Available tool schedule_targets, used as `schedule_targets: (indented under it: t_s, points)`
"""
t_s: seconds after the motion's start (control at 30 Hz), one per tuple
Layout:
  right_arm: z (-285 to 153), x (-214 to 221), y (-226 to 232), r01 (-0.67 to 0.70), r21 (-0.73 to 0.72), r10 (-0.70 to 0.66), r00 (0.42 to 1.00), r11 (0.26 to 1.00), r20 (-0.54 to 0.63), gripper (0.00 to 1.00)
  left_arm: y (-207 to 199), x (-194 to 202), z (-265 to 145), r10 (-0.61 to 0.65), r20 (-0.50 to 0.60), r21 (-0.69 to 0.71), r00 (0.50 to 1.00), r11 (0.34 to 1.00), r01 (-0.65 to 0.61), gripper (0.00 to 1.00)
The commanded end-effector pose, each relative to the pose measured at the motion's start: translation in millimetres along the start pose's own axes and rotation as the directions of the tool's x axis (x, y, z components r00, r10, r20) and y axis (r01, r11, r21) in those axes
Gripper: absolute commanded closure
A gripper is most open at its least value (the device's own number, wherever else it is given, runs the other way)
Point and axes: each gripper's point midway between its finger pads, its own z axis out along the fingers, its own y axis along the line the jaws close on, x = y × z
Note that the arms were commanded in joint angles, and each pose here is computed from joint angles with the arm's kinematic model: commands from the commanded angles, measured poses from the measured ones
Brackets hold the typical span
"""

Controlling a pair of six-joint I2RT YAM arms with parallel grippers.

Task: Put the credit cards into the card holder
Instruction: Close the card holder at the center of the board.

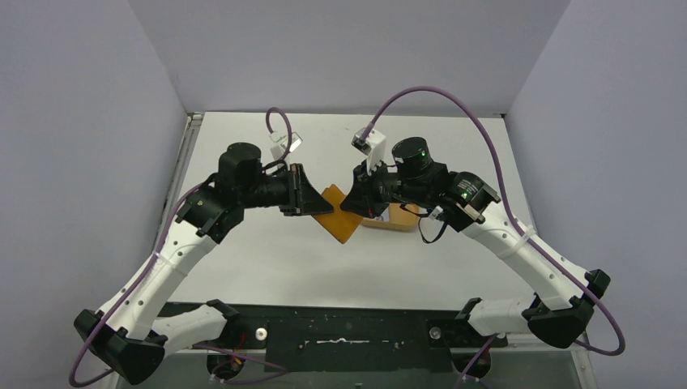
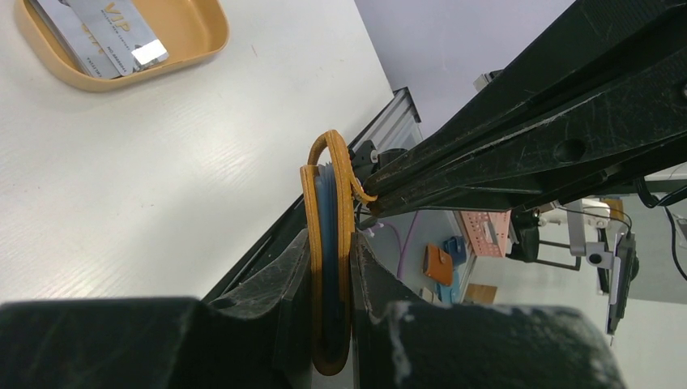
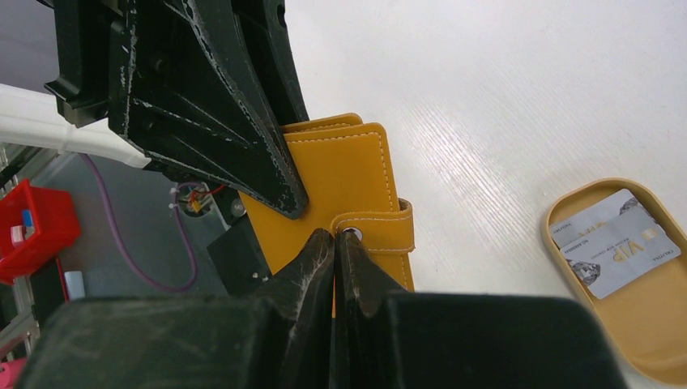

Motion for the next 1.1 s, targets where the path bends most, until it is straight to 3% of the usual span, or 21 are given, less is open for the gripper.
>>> schedule_targets:
  t_s: [0.0, 1.07]
  points:
    - [3, -10, 13, 0.004, -0.055, -0.002, 0.999, 0.998, 0.033, 1.00, -35, -16, -12, 0.077, 0.074, 0.106, 0.994, 0.991, -0.084, 1.00]
    - [-7, -7, 7, 0.001, -0.024, 0.000, 0.999, 1.000, 0.037, 1.00, -29, -16, -19, 0.083, 0.090, 0.066, 0.992, 0.994, -0.089, 1.00]
